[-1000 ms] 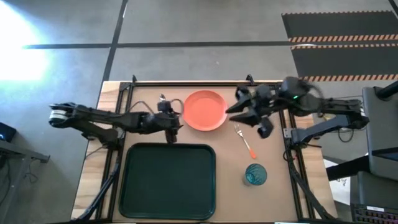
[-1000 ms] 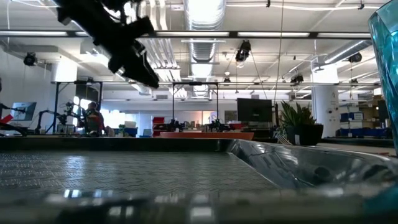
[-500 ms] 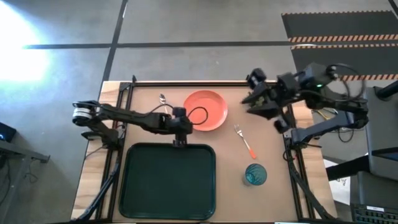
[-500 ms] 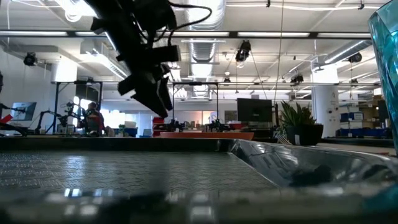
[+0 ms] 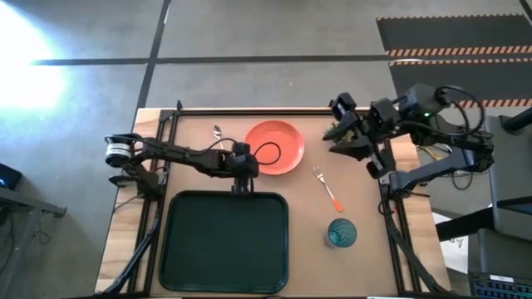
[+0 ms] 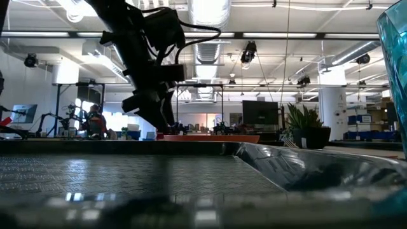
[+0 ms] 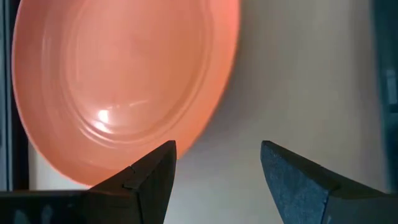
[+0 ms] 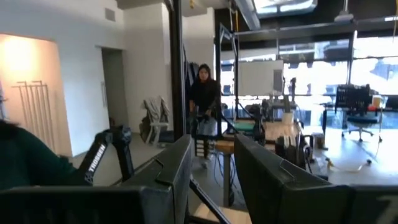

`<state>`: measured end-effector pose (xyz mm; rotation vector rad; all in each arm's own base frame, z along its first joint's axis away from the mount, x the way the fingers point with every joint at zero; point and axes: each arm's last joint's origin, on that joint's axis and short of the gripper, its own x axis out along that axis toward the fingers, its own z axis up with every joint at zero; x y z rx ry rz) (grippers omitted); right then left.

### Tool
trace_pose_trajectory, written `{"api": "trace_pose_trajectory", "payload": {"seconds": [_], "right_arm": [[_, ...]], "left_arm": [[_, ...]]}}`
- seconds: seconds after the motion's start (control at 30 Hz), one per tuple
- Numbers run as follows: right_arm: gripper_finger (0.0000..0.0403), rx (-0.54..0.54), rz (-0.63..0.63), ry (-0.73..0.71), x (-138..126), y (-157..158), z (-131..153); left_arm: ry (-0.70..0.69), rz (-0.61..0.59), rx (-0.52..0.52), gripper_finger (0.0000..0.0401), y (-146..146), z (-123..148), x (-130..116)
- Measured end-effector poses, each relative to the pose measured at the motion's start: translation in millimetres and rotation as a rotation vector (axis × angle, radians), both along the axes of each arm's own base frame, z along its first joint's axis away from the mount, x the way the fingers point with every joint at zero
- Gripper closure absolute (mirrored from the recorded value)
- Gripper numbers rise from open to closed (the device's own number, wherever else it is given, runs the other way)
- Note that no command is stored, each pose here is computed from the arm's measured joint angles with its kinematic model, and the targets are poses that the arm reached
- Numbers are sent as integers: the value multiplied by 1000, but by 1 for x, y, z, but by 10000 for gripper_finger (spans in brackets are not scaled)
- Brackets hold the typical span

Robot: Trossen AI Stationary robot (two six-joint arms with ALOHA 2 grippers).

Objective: Pick and place plate/cup/fork/spoon on tray
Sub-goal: Put the light red plate on the dark tray

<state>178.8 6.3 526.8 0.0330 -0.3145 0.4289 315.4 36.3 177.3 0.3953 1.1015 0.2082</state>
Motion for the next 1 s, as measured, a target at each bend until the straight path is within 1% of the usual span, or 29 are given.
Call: {"api": "trace_pose_trajectory", "payload": {"seconds": [0.13, 0.27, 0.53, 0.73, 0.9, 1.0], "right_arm": [[294, 2, 0, 19, 5, 0, -3], [293, 3, 1, 7, 3, 0, -1], [294, 0, 0, 11, 3, 0, -2], [296, 0, 0, 9, 3, 0, -2], [296, 0, 0, 10, 3, 0, -2], [296, 0, 0, 13, 3, 0, -2]], "left_arm": [[8, 26, -11, 184, 10, -2, -1], [5, 18, -50, 184, 14, -3, -1], [25, -11, -35, 184, 18, -5, -3], [41, -9, -56, 184, 21, -13, -8], [3, -8, -47, 184, 24, -13, -7], [-37, -34, -20, 184, 27, -11, -3]]}}
